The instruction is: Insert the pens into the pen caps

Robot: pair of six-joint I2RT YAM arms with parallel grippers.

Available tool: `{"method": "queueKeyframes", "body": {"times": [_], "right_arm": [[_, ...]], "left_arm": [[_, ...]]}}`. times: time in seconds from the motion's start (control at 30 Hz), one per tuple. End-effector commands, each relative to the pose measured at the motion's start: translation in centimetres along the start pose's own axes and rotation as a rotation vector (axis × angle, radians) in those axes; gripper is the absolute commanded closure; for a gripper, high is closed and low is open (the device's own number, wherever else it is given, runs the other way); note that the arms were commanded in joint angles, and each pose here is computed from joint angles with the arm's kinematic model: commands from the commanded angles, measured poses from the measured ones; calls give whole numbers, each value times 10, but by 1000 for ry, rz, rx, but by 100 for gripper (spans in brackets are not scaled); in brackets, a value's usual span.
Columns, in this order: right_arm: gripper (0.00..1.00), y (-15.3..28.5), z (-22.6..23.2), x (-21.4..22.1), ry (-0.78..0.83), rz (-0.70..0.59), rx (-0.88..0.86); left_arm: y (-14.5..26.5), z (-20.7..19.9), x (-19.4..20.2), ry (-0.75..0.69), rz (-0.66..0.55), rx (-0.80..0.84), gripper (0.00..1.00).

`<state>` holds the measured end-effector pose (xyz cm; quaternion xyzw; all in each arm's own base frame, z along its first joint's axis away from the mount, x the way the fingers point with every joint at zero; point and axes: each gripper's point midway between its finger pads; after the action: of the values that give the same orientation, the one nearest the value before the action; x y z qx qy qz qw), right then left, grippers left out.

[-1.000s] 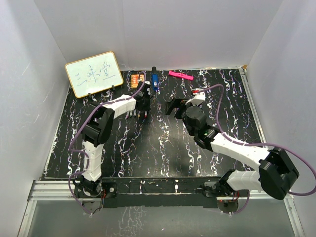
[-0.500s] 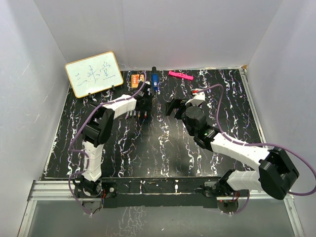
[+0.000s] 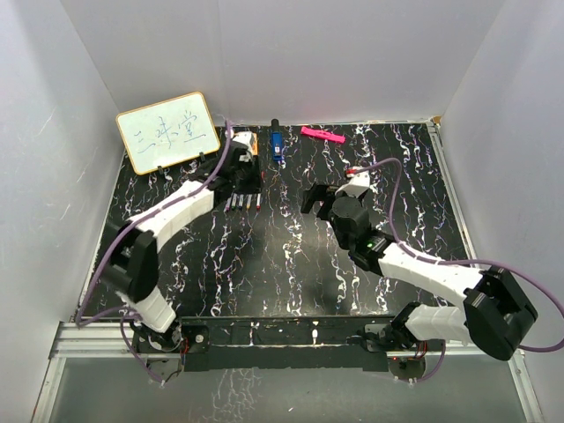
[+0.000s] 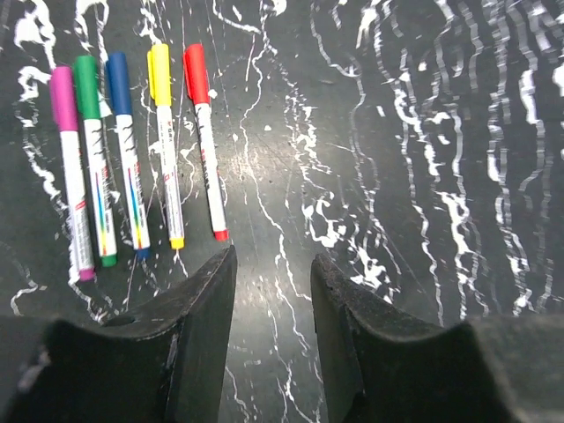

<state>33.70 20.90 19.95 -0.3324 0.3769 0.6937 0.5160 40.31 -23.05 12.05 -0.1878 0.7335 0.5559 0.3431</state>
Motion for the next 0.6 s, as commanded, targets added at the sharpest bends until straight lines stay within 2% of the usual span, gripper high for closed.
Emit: {"method": "queueKeyframes", "body": {"times": [0.0,0.17,0.4,0.57], "right_arm": [[5,8,-17,-17,-11,-74,68],[5,13,-59,-32,-11,-123,189],[4,20,-143,-62,-145,-165,328],[3,35,-178,-80,-182,-229,446]], "left_arm": [[47,6,-21,17,-134,-11,63],[81,45,-13,60,-190,-116,62],[113,134,4,250,-228,-199,58],[142,189,12,346,-271,-322,51]]}}
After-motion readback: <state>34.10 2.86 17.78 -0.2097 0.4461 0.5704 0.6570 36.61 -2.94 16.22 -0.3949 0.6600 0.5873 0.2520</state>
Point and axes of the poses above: each gripper's point midway between its finger pads, its own y axis back along the fingers, its own z axis along the line the jaws close on, x = y × z, and after that the axes turned 8 degrees about -y, right-handed
